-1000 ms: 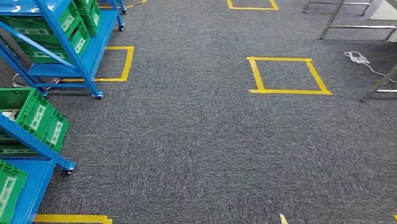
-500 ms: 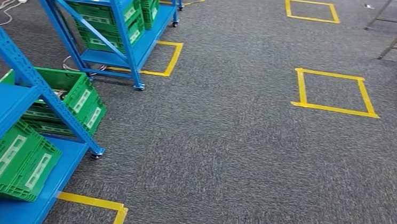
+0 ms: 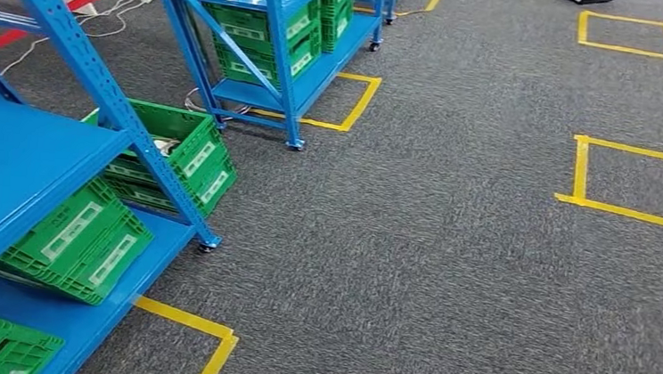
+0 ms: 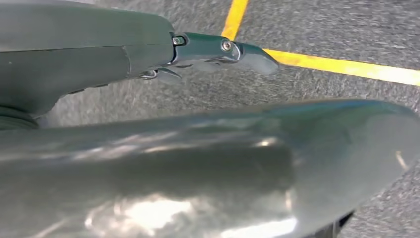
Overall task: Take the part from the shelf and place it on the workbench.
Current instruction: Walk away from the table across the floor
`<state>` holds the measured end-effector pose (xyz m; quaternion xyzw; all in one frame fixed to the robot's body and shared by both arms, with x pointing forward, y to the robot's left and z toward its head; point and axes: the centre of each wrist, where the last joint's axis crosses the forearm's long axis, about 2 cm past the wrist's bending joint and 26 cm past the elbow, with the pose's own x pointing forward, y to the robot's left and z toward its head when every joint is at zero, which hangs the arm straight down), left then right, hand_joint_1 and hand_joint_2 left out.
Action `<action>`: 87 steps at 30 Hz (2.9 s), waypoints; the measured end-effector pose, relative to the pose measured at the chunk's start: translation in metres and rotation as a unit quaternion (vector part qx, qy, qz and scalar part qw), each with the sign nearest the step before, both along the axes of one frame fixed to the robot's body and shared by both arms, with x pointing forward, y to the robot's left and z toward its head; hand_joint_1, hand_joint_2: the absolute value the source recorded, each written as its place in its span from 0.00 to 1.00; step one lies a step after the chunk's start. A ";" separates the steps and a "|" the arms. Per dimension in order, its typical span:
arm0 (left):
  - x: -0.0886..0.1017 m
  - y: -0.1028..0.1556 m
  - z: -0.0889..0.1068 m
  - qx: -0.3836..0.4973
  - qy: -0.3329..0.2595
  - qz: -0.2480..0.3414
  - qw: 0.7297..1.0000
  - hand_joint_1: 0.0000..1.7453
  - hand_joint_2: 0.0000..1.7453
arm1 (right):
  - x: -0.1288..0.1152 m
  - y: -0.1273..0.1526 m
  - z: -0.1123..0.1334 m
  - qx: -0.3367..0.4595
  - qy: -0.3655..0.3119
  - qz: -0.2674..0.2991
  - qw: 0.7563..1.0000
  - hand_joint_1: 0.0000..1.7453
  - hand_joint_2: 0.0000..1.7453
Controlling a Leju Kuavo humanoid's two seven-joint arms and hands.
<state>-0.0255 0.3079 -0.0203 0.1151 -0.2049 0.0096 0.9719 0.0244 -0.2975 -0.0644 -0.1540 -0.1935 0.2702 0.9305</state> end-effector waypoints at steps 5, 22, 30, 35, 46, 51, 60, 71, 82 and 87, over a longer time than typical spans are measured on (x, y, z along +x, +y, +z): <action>-0.002 0.000 -0.001 0.001 0.004 0.001 1.000 0.00 0.00 | 0.001 0.001 -0.001 -0.004 0.000 0.020 1.000 0.00 0.00; 0.001 -0.009 -0.003 -0.009 0.002 0.010 1.000 0.00 0.00 | 0.011 -0.001 -0.001 -0.036 -0.009 0.079 0.996 0.00 0.00; 0.000 -0.009 -0.003 -0.004 0.009 0.004 1.000 0.00 0.00 | 0.017 0.000 0.000 -0.044 -0.018 0.115 0.992 0.00 0.00; 0.002 -0.009 -0.004 -0.004 0.008 0.005 1.000 0.00 0.00 | 0.018 0.002 0.000 -0.055 -0.018 0.142 0.988 0.00 0.00; 0.006 -0.011 -0.005 -0.002 -0.003 0.002 1.000 0.00 0.00 | 0.022 -0.001 -0.001 -0.058 -0.037 0.163 0.984 0.00 0.00; 0.006 -0.014 -0.007 -0.004 -0.006 0.004 1.000 0.00 0.00 | 0.019 -0.003 -0.002 -0.063 -0.029 0.165 0.984 0.00 0.00; 0.008 -0.014 -0.009 0.002 -0.012 0.000 1.000 0.00 0.00 | 0.020 -0.003 -0.002 -0.062 -0.028 0.171 0.983 0.00 0.00; 0.009 -0.016 -0.009 0.004 -0.009 -0.001 1.000 0.00 0.00 | 0.020 -0.004 -0.003 -0.056 -0.036 0.175 0.982 0.00 0.00; 0.009 -0.022 -0.011 -0.002 -0.007 0.005 1.000 0.00 0.00 | 0.019 -0.005 -0.004 -0.059 -0.035 0.174 0.982 0.00 0.00; 0.007 -0.022 -0.011 0.000 -0.005 0.003 1.000 0.00 1.00 | 0.019 -0.006 -0.005 -0.057 -0.038 0.171 0.983 0.00 0.00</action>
